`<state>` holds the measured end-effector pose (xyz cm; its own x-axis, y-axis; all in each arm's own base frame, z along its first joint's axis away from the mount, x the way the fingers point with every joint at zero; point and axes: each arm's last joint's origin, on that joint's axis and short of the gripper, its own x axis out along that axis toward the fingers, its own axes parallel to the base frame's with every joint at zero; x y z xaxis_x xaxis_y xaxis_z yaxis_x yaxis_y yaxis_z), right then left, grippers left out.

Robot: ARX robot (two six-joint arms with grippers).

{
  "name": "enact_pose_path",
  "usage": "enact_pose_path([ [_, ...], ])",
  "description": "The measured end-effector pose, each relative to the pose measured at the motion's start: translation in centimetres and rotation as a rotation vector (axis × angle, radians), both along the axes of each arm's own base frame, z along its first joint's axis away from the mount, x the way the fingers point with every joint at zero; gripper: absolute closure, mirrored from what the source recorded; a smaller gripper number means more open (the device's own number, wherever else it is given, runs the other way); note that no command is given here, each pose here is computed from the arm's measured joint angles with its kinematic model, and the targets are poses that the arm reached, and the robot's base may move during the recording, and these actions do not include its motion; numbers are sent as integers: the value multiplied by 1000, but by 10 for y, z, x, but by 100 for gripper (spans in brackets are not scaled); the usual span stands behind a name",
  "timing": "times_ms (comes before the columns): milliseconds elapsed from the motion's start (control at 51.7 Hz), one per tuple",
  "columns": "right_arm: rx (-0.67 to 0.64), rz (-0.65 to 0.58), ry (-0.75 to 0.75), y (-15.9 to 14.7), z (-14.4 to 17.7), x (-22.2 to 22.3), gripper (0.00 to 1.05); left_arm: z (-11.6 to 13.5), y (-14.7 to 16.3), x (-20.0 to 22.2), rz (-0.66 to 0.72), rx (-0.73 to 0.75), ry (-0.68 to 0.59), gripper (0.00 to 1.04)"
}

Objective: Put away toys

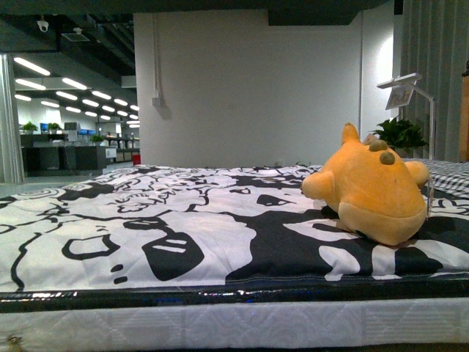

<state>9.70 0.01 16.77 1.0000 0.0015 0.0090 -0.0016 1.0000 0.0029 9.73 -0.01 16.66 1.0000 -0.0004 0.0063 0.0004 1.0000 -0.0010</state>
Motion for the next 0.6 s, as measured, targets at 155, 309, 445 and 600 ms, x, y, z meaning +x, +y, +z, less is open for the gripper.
enact_pose_path([
  [155, 0, 0, 0, 0, 0, 0, 6, 0, 0, 0, 0, 0, 0, 6],
  [309, 0, 0, 0, 0, 0, 0, 6, 0, 0, 0, 0, 0, 0, 6],
  [445, 32, 56, 1, 0, 0, 1, 6, 0, 0, 0, 0, 0, 0, 6],
  [600, 86, 77, -99, -10, 36, 20, 6, 0, 0, 0, 0, 0, 0, 6],
])
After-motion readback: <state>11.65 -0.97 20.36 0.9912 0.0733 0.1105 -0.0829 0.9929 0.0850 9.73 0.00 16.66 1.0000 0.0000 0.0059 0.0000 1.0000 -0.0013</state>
